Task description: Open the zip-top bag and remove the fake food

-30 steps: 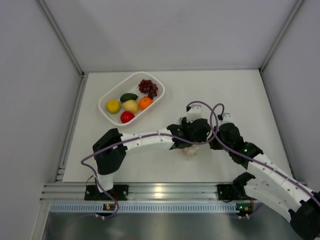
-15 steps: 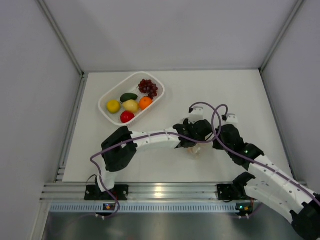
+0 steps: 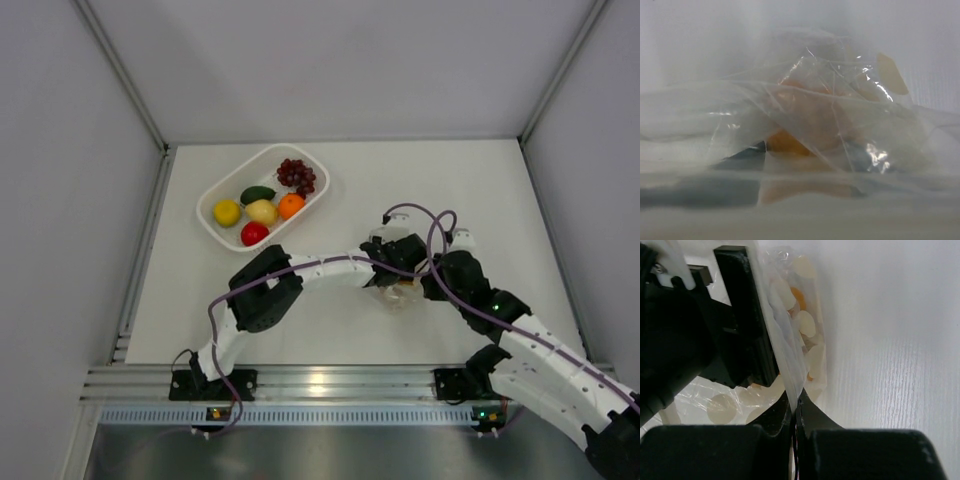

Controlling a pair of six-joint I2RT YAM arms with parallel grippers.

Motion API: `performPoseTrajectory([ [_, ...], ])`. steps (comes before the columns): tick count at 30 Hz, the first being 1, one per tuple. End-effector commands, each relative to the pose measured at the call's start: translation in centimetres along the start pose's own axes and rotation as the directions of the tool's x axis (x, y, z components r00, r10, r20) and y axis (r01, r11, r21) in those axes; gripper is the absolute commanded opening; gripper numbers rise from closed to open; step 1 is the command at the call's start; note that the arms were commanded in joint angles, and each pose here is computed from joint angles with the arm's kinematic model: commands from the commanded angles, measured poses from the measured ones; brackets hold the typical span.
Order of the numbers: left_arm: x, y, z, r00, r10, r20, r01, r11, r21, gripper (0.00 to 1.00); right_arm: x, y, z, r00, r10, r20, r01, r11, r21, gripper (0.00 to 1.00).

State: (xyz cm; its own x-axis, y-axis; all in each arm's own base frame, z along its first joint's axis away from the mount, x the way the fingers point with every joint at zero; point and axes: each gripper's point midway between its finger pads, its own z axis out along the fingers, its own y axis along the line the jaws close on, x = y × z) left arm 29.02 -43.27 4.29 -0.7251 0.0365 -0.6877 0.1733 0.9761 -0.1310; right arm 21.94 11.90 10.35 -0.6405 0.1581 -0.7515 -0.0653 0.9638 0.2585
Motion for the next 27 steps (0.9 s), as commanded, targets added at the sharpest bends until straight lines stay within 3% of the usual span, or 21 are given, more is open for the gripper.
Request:
performPoseTrajectory([
  [1,-0.6,-0.8,0.9,1.0,-0.008,0.003,0.008,1.0,0.003,0.7,-1.3,0.4,-0.6,0.998,0.014,0.061,-0.013,1.0,-0.018,0.0],
  [8,-0.4,-1.7,1.7,1.0,-0.004,-0.005,0.004,1.0,0.017,0.83,-1.4,-0.4,-1.1,0.997,0.005,0.08,-0.007,1.0,0.015,0.0],
  [13,1.0,-2.5,2.9,0.998,0.004,-0.056,-0.002,0.999,0.045,0.84,-1.0,0.0,-0.8,0.998,0.009,0.068,-0.008,1.0,-0.012,0.0],
  [27,1.9,-7.1,2.7,0.987,-0.048,-0.151,0.083,0.969,0.233,0.55,-0.7,0.3,-0.4,0.999,0.003,0.053,-0.002,1.0,-0.023,0.0],
])
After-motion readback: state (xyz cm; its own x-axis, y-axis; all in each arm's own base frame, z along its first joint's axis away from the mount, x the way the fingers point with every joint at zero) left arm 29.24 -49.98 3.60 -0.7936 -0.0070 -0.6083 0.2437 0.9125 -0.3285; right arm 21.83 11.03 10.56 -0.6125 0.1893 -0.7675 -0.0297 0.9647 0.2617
